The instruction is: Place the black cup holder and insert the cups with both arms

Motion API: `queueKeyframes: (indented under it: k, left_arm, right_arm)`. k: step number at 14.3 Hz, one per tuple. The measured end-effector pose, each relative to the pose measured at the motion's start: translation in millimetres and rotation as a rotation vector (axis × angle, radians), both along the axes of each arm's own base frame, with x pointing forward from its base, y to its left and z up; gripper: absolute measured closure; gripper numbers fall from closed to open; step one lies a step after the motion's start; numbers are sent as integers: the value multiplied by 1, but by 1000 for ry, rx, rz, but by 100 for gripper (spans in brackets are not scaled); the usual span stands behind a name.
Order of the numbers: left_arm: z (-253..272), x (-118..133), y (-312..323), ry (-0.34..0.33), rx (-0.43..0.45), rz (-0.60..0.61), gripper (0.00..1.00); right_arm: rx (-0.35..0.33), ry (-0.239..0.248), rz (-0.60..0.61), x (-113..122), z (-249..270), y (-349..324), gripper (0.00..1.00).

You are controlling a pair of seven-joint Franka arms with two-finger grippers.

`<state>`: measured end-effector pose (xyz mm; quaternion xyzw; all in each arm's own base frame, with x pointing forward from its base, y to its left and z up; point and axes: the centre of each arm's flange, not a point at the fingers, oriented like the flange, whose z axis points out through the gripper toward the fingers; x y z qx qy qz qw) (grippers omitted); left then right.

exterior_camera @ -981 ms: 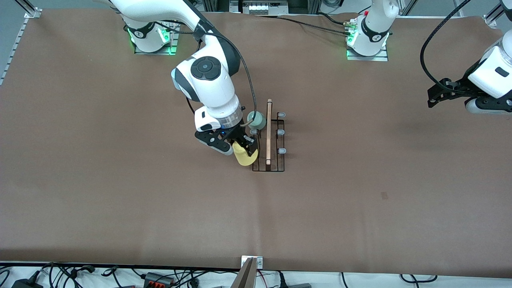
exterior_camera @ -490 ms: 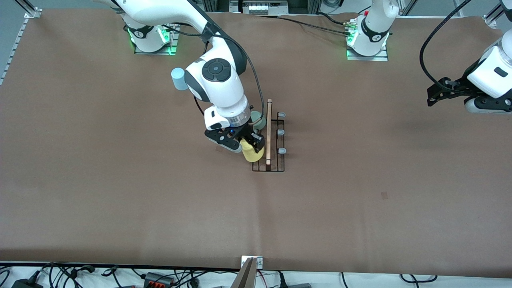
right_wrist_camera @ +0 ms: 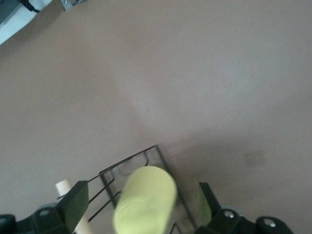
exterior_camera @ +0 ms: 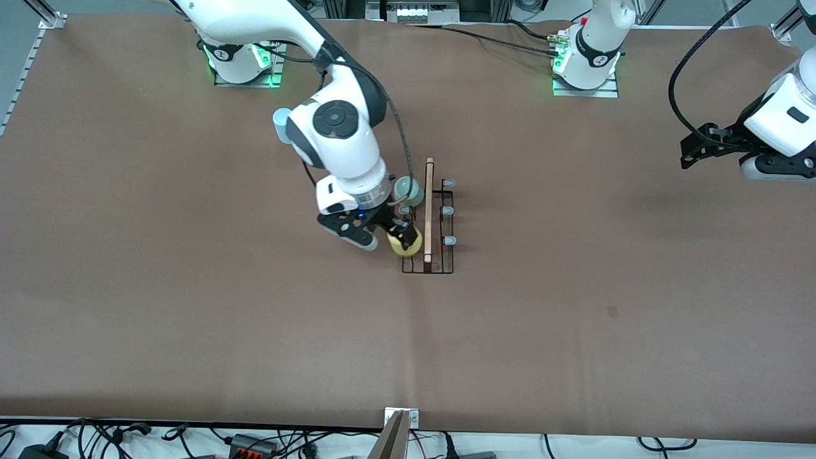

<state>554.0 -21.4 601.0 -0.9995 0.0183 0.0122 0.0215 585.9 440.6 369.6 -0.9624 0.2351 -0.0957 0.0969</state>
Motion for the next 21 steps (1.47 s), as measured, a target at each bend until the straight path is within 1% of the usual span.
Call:
queueKeyframes:
  k: [2,4,5,7,8,9,11,12,13,15,16,19,21]
  left_arm:
    - [0,0,0,0,0,0,0]
    - [0,0,0,1,0,0,0]
    - [0,0,0,1,0,0,0]
    - [0,0,0,1,0,1,0]
    - [0,0,0,1,0,1,0]
    - [0,0,0,1,0,1,0]
    - [0,0,0,0,0,1,0]
    - [0,0,0,0,0,1,0]
    - [0,0,0,0,0,1,0]
    - [0,0,0,0,0,1,0]
    - [0,0,0,0,0,1,0]
    - [0,0,0,0,0,1,0]
    - [0,0,0,0,0,1,0]
  right_arm:
    - [-65,19,52,11,29,-39,0]
    - [-148,53,149,18,69,-101,0]
    - [-197,75,219,17,90,-140,0]
    - [-281,141,347,12,132,-229,0]
    - [-307,166,409,10,152,-272,0]
    - [-325,179,455,7,172,-315,0]
    - [-349,171,498,4,202,-387,0]
    - [-356,173,504,3,212,-414,0]
    - [-356,193,501,0,220,-434,0]
    - [-339,271,482,-12,235,-467,0]
    - [-314,301,472,-17,240,-478,0]
    - [-194,364,475,-29,237,-477,0]
    - [-163,365,489,-25,229,-470,0]
